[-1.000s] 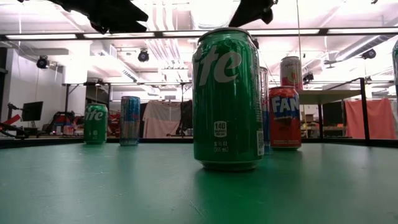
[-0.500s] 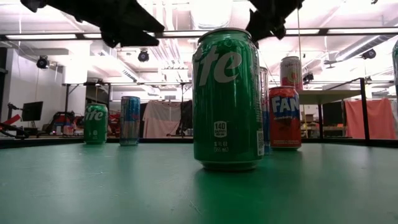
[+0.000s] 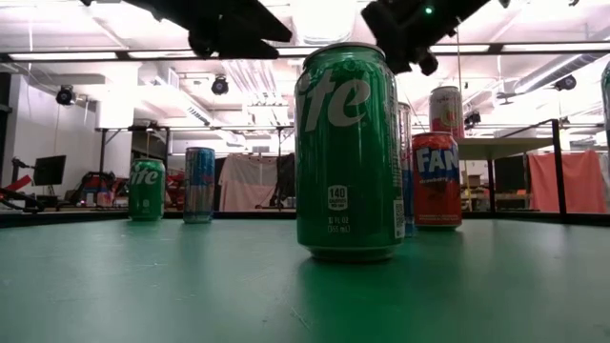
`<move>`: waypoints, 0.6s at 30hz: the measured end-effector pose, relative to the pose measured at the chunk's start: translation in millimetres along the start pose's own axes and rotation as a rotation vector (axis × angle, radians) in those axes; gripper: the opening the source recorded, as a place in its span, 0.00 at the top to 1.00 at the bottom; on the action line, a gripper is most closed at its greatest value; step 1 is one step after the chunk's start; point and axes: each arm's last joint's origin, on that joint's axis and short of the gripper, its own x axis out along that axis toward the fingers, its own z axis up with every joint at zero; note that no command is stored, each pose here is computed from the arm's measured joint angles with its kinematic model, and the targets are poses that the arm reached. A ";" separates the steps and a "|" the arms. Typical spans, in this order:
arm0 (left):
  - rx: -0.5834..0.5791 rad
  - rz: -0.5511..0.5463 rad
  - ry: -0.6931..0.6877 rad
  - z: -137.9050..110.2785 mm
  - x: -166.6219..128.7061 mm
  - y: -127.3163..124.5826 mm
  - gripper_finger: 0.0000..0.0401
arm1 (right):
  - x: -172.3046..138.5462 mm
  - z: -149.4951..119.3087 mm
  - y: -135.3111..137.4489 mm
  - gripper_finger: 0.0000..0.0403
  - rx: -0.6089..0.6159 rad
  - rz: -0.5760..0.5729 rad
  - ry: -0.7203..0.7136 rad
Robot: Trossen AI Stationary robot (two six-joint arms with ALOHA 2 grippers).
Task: Place canned beverage on shelf
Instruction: Put the top red-white soda can on the shelf
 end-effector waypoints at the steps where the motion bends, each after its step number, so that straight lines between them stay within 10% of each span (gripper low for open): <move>1: 0.012 0.000 0.005 0.8 0.9 -0.6 0.20 | 1.2 5.7 -3.2 0.98 0.019 -0.027 -0.028; 18: 0.038 0.000 0.008 5.1 0.6 -0.5 0.20 | 11.0 47.6 -42.0 0.98 0.088 -0.158 -0.120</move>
